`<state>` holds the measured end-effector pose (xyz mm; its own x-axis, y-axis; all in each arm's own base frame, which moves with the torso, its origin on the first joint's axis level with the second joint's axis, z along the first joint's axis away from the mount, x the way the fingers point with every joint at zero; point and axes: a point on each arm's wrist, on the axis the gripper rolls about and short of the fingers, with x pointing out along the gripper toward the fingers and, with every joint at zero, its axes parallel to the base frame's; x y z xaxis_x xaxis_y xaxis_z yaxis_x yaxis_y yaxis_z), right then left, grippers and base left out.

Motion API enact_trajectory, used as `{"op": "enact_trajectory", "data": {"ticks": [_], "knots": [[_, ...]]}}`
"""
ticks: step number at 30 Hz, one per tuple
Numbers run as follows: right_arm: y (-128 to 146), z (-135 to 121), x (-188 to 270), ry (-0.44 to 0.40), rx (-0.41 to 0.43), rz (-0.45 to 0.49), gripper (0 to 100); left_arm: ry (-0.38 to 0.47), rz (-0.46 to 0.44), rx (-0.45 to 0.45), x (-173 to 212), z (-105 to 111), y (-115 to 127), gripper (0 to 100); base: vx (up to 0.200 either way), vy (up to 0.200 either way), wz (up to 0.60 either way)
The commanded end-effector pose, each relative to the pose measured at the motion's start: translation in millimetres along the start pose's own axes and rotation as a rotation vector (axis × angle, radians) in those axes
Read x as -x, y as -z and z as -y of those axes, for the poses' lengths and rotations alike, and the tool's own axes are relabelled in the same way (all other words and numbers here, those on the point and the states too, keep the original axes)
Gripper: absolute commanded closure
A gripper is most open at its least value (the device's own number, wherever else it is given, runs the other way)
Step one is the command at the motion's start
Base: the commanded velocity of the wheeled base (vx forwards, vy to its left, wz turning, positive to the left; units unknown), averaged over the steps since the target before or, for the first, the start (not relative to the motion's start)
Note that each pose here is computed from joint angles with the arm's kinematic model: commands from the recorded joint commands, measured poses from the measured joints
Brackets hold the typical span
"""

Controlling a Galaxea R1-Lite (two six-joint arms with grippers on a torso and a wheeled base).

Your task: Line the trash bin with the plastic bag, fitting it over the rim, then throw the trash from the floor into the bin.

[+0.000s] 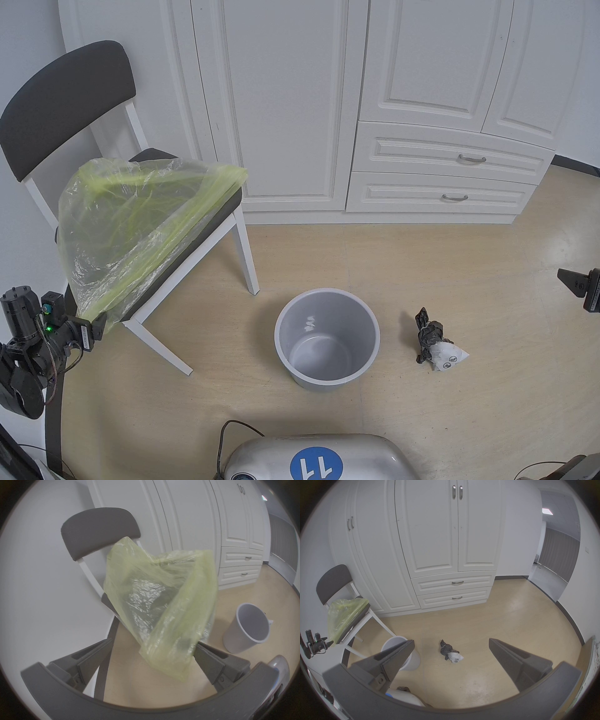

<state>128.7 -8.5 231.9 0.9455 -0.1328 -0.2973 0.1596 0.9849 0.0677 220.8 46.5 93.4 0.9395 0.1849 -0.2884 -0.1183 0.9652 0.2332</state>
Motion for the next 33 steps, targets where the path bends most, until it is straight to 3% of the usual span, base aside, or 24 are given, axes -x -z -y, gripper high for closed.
{"op": "enact_trajectory", "data": {"ticks": [1,13,22,33], "knots": [[0.6,0.0,-1.6,0.0,0.0,0.005,0,-0.044,-0.043,0.01,-13.2,1.5,14.2,0,0.0,0.0,0.0],[0.2,0.3,-0.1,0.001,-0.001,0.012,0,-0.072,0.043,0.001,-6.0,-0.8,11.4,0,0.0,0.0,0.0],[0.0,-0.1,0.4,-0.002,-0.002,0.014,0,-0.119,0.147,0.022,-18.9,-10.0,-5.7,0,0.0,0.0,0.0],[2.5,0.1,-0.1,-0.005,0.0,0.026,0,-0.122,0.156,0.03,-19.7,-11.2,-7.4,0,0.0,0.0,0.0]]}}
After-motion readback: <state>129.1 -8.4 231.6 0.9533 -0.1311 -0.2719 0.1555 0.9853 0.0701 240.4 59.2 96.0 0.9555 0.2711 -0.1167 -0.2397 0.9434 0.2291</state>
